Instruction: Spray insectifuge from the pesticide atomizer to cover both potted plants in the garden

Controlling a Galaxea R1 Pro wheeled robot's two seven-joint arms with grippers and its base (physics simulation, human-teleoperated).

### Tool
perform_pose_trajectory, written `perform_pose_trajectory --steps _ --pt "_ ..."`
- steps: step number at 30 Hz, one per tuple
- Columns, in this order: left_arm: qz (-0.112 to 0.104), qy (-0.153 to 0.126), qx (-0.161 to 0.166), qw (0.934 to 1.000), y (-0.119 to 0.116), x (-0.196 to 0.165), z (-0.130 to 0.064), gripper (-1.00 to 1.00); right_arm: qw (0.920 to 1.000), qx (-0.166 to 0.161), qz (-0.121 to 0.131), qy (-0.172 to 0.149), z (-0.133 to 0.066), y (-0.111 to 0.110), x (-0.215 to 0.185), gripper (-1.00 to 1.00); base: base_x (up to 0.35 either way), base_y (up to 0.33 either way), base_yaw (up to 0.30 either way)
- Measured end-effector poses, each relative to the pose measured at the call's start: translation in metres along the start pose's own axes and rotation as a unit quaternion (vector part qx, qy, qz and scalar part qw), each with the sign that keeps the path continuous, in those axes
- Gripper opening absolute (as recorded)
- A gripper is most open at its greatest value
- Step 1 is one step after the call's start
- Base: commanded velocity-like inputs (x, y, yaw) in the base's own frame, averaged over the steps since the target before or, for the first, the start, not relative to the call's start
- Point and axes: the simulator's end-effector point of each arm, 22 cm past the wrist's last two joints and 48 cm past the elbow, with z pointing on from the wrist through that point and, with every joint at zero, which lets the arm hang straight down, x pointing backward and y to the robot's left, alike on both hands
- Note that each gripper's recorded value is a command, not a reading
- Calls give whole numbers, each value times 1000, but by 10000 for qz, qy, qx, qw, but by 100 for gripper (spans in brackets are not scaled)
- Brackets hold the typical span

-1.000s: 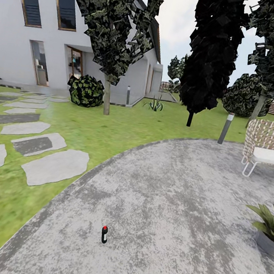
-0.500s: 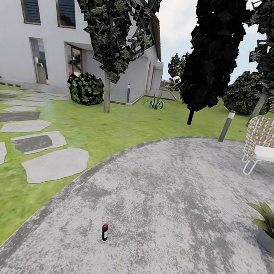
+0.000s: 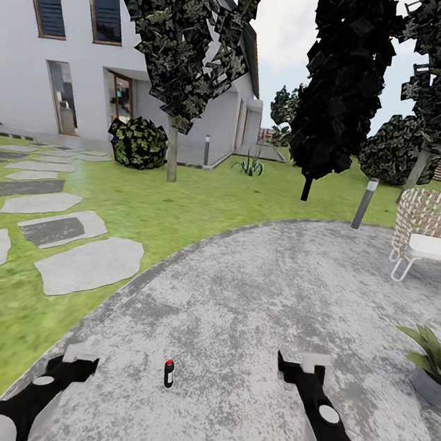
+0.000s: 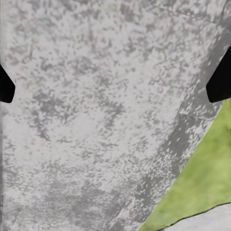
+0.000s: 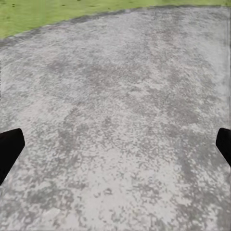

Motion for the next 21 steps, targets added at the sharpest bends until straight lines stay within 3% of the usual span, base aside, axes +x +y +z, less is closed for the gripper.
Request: perform_pose_trajectory --steps 2,7,21 --pt "15 -42 2 10000 0 -5 1 100 9999 2 -14 -114 5 -2 -16 100 0 0 0" --pt "25 -41 -2 10000 1 -5 1 100 9999 -16 -21 134 5 -1 6 100 104 0 0" --pt "9 49 28 10000 -4 5 0 100 9997 9 -30 236 3 -4 16 100 315 17 0"
